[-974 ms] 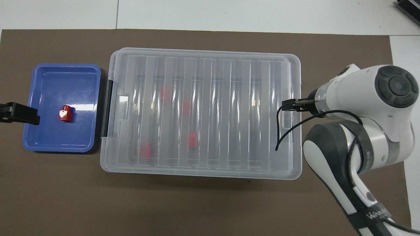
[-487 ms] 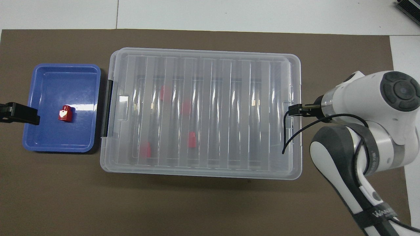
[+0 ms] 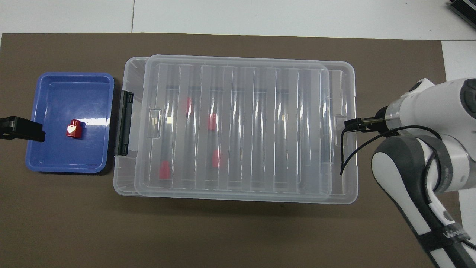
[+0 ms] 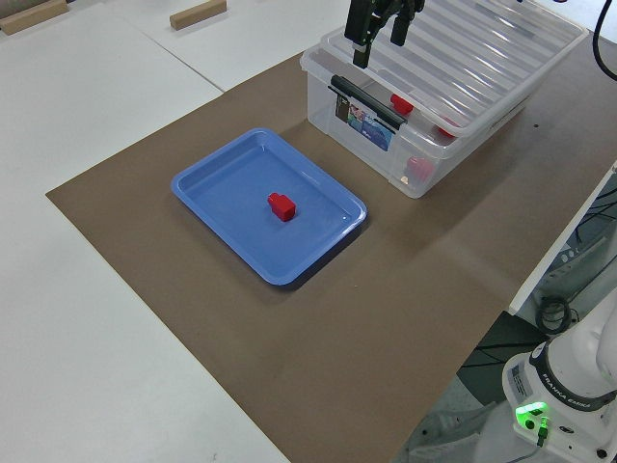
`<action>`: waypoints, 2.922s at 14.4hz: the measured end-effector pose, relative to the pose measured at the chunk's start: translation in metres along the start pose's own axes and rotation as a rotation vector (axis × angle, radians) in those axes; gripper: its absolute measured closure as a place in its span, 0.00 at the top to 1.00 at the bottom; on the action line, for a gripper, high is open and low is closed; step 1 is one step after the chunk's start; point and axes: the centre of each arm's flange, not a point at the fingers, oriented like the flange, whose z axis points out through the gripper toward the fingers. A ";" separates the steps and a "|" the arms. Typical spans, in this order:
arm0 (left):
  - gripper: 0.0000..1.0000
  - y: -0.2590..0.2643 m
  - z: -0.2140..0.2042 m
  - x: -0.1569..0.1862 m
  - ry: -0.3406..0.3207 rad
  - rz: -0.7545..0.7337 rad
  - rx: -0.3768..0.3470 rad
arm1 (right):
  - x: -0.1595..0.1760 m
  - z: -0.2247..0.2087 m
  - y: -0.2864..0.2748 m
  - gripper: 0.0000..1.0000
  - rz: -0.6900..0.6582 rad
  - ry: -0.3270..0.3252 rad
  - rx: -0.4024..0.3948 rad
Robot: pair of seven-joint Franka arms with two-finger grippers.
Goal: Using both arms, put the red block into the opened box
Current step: 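Slide the clear lid away from the blue tray with the right gripper, then grasp the red block in the blue tray with the left gripper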
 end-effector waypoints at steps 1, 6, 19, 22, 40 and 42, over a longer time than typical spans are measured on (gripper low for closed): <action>1.00 0.000 0.000 0.000 0.000 0.000 0.000 | 0.000 0.000 0.005 1.00 -0.016 -0.003 -0.001; 1.00 0.000 0.000 0.000 -0.001 0.000 0.000 | -0.002 0.001 0.053 1.00 -0.083 -0.008 -0.005; 1.00 -0.050 0.143 0.027 0.088 0.059 0.014 | -0.009 0.000 0.119 1.00 -0.171 -0.014 -0.018; 1.00 -0.065 0.204 0.045 0.089 0.108 0.018 | -0.012 0.000 0.133 1.00 -0.179 -0.019 -0.035; 0.89 -0.103 0.326 0.069 0.117 0.166 0.034 | -0.009 -0.023 0.133 1.00 -0.062 -0.011 -0.045; 0.81 -0.101 0.329 0.068 0.120 0.167 0.034 | -0.001 -0.047 0.106 1.00 -0.012 -0.010 -0.044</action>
